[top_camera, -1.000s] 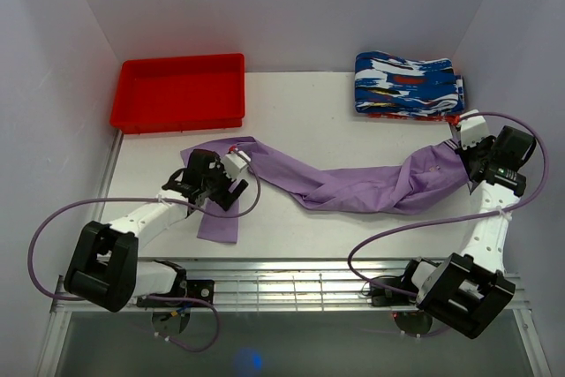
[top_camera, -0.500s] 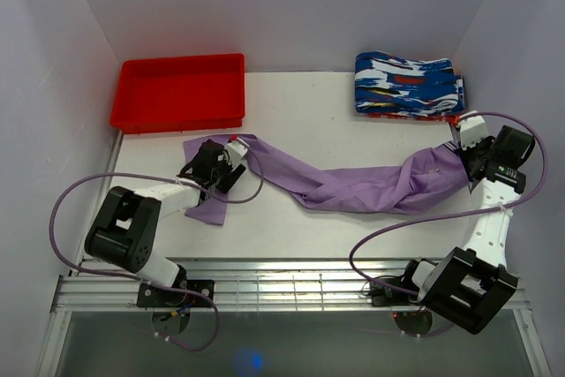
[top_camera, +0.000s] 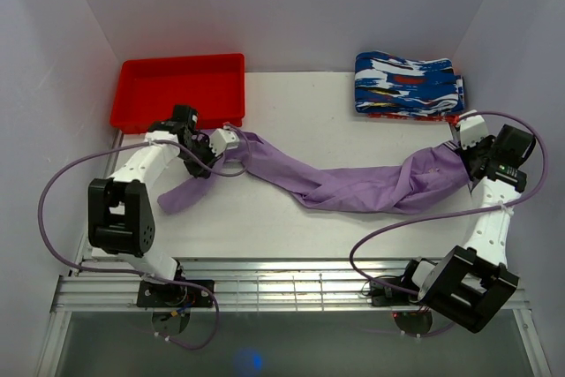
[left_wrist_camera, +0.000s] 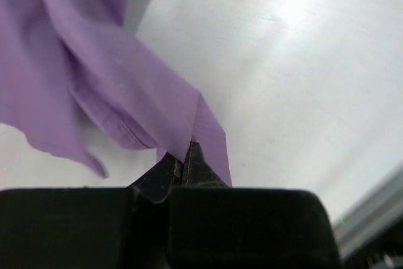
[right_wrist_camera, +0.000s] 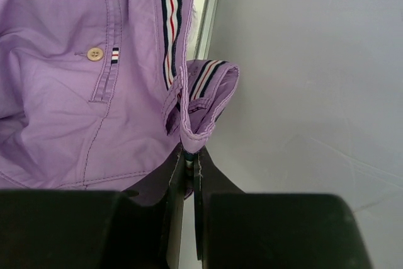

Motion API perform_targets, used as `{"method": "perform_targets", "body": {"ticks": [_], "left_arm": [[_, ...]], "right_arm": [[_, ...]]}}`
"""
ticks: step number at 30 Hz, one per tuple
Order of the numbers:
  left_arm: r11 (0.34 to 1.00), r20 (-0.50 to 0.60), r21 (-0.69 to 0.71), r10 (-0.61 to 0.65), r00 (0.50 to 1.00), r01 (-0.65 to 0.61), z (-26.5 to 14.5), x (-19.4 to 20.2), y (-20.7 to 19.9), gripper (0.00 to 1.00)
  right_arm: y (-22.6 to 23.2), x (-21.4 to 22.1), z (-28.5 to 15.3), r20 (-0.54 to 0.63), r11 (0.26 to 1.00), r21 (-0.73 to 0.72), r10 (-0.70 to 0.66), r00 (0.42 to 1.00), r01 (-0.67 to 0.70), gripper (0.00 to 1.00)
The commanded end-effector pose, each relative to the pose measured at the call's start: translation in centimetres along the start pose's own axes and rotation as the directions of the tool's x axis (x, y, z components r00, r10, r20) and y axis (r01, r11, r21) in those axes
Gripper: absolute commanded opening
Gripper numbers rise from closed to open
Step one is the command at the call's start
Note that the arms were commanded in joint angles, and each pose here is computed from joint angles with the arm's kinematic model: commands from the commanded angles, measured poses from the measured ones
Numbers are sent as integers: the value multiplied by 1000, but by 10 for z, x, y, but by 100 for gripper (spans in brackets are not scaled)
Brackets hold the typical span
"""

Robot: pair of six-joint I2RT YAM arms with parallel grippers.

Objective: Fold and stack the trousers
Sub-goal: Flatten the trousers out

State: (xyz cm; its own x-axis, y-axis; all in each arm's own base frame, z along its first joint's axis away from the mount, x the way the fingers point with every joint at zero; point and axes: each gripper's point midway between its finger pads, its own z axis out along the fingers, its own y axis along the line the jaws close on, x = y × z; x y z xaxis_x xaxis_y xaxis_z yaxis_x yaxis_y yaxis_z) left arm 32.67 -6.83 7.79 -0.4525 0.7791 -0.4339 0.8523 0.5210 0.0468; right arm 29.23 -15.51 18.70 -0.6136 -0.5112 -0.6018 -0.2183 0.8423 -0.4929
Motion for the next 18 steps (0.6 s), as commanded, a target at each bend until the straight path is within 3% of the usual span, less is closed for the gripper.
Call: {"method": "perform_targets", "body": {"ticks": [1, 2, 6, 8, 10, 12, 13, 15, 17, 18], "left_arm": [[938, 103, 300, 147, 984, -172, -72, -11, -80, 0], [922, 112, 354, 125, 986, -157, -82, -10, -93, 0], [935, 140, 299, 157, 978, -193, -94, -7, -91, 0], [934, 133, 340, 70, 989, -112, -84, -7, -81, 0], [948, 153, 316, -84, 985, 32, -87, -5, -39, 0], [910, 159, 338, -306, 939, 240, -77, 11, 9, 0], [918, 207, 289, -337, 919, 271, -87, 6, 43, 0], [841, 195, 295, -517, 833, 453, -79, 36, 88, 0], [793, 185, 271, -600, 779, 546, -77, 60, 124, 0], [789, 161, 246, -606, 779, 563, -75, 71, 131, 0]], "right_arm": [[-26, -18, -7, 52, 997, 75, -30, 998, 26, 8], [-29, -17, -8, 53, 996, 84, -29, 998, 25, 8], [-41, -18, -6, 62, 993, 114, -29, 998, 22, 8], [-52, -16, -3, 65, 988, 154, -26, 998, 16, 8], [-61, -14, 2, 71, 984, 179, -25, 997, 12, 8], [-71, -12, 7, 73, 979, 204, -27, 997, 12, 8], [-73, -11, 9, 69, 978, 210, -27, 997, 12, 8], [-79, -8, 11, 73, 973, 230, -36, 997, 18, 8], [-82, 0, 11, 72, 973, 229, -35, 997, 18, 8], [-77, -4, 10, 106, 978, 207, -43, 993, 21, 8]]}}
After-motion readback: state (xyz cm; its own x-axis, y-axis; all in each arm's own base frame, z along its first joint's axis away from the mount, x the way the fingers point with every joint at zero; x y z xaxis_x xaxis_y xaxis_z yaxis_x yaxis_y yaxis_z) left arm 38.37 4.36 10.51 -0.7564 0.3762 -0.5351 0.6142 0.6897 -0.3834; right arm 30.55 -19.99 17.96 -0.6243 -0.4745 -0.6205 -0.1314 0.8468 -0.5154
